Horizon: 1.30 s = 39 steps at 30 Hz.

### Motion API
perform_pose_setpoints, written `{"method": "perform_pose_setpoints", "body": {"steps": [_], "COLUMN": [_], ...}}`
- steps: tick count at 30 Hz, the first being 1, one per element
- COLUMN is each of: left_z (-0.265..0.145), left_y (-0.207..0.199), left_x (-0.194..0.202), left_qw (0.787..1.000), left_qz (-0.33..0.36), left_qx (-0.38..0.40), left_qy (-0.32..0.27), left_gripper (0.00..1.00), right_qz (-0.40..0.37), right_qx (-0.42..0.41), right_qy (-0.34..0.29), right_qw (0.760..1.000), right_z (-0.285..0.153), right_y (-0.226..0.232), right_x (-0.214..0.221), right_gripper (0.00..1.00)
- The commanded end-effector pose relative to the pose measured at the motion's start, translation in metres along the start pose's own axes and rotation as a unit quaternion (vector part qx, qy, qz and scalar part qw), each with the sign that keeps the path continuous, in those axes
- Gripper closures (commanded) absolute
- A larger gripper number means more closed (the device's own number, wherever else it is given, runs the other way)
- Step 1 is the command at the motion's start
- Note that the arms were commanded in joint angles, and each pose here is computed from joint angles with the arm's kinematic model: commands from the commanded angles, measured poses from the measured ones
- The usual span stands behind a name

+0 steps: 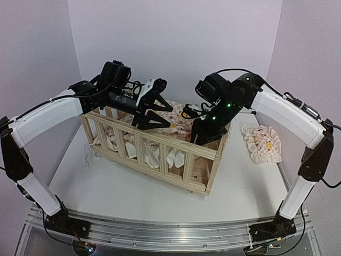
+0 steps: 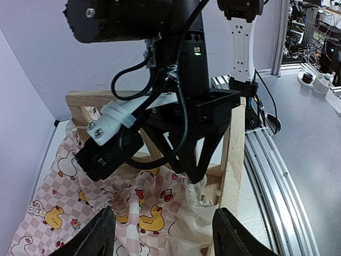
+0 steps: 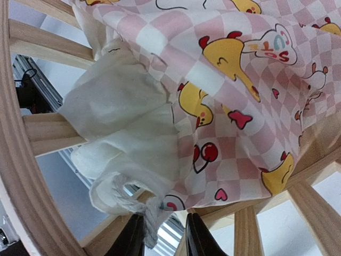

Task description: Set up the pet bed

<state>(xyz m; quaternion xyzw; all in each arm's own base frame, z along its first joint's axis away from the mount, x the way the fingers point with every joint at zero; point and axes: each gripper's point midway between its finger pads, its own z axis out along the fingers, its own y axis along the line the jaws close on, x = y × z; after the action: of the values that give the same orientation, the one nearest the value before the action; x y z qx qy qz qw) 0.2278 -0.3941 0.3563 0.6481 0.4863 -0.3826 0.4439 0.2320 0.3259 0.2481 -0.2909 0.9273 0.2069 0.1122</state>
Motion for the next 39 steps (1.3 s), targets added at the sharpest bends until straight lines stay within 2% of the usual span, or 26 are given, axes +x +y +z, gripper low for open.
{"method": "perform_pose_setpoints", "body": {"steps": [1,5,10,14,17,25,27,30,35,39], "left_z": [-0.008,-0.008,-0.008,-0.005,0.000,0.035,0.053,0.074,0.103,0.113], "left_y": [-0.014,-0.018,-0.018,-0.020,-0.017,0.028,0.036,0.038,0.015,0.011], "left_x": [-0.010,-0.013,-0.015,-0.010,-0.007,-0.003,0.008,0.021,0.057,0.095], "left_qw": [1.000,1.000,0.999,1.000,1.000,0.994,0.990,0.989,0.989,0.979], "left_qz": [0.016,0.027,0.034,0.029,0.020,-0.103,-0.135,-0.136,-0.068,-0.044], "left_qx": [0.002,0.003,0.001,0.003,0.001,-0.025,-0.023,-0.015,0.013,0.023], "left_qy": [-0.005,-0.006,-0.002,0.003,0.002,0.008,0.028,0.060,0.133,0.195], "left_gripper": [0.37,0.37,0.38,0.38,0.38,0.42,0.42,0.42,0.35,0.32], "right_qz": [0.000,-0.015,-0.013,0.004,0.011,0.056,0.074,0.103,0.148,0.174], "right_qx": [0.067,0.073,0.091,0.136,0.140,0.111,0.130,0.146,0.154,0.145], "right_qy": [0.030,-0.036,-0.102,-0.130,-0.145,-0.173,-0.179,-0.189,-0.178,-0.156], "right_qw": [0.997,0.997,0.991,0.982,0.979,0.977,0.972,0.966,0.961,0.962], "right_z": [-0.011,-0.040,-0.071,-0.089,-0.100,-0.114,-0.119,-0.125,-0.116,-0.096], "right_y": [-0.024,-0.019,-0.021,-0.037,-0.039,-0.037,-0.049,-0.062,-0.079,-0.086], "right_x": [0.010,-0.013,-0.026,-0.021,-0.018,0.003,0.019,0.041,0.080,0.101], "right_gripper": [0.68,0.60,0.62,0.66,0.66,0.62,0.61,0.60,0.56,0.55]}}
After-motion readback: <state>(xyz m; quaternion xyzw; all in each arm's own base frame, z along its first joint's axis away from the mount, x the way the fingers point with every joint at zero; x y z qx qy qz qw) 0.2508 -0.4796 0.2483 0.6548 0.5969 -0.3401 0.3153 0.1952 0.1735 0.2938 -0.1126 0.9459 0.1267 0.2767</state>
